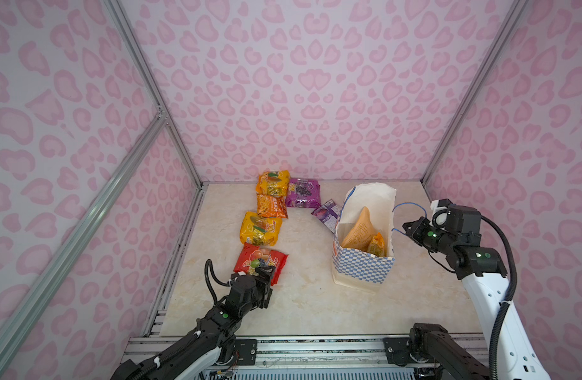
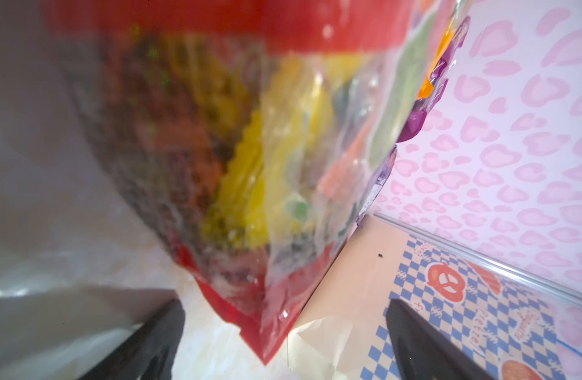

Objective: Place the snacks into the paper bag
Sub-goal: 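Lower the left gripper onto the red fruit-candy pack and grasp it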

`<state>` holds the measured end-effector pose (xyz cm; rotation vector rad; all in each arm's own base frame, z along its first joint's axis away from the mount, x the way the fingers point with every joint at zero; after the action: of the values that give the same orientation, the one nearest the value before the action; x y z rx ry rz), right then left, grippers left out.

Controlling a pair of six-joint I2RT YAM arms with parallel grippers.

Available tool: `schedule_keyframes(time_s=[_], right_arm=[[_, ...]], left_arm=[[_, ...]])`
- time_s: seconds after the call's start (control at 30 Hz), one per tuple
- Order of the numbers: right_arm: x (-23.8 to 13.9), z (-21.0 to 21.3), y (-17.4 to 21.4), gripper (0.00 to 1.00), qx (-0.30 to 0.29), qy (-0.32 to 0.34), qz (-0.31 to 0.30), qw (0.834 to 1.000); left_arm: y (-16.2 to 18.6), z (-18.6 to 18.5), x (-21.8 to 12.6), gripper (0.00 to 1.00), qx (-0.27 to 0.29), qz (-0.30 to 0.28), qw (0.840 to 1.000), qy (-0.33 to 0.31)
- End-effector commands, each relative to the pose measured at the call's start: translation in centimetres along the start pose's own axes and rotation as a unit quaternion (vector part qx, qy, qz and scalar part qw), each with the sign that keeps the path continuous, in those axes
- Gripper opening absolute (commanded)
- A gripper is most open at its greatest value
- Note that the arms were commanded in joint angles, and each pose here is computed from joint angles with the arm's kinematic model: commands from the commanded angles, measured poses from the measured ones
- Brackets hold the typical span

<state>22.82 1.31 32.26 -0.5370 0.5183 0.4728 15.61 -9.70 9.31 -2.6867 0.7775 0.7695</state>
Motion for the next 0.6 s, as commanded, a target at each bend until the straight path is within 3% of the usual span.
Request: schedule_keyframes(time_s=[0.0,0.27,0.47,0.57], right_arm=[[0.2,0.2,0.0,0.00,-0.005,-0.001,-0.003,1.000],[-0.3,0.1,0.1,0.00,-0.012,0.007,-0.007,1.000],[-0.4,0.2,0.1,0.00,-0.015,0.007,-0.006,1.000],[-0.7,0.3,0.0,0.00,-0.017,0.009,-0.009,1.000]], left_arm=[[-0.6,3.4,0.2,0.98,-0.020,-0.047,0.995,-0.091],[-1.6,4.4,0.8,0.96,-0.012,-0.097,0.987,-0.124],[-2.0,5.2,2.2,1.00,-0.020,-0.098,0.983,-0.157],[-1.9,5.5,2.9,0.84,-0.025,-0.087,0.978,-0.186]])
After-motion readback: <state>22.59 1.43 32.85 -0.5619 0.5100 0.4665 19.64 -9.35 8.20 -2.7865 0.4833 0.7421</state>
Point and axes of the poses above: each gripper's point midway between its finger pads, its own x axis out along the fingers, its own z axis along the line the jaws close on, y = z × x, the point moved 9 cm from there along -x, back along the fingers, and after that the axes turned 14 degrees about x, right-handed, at the moved point
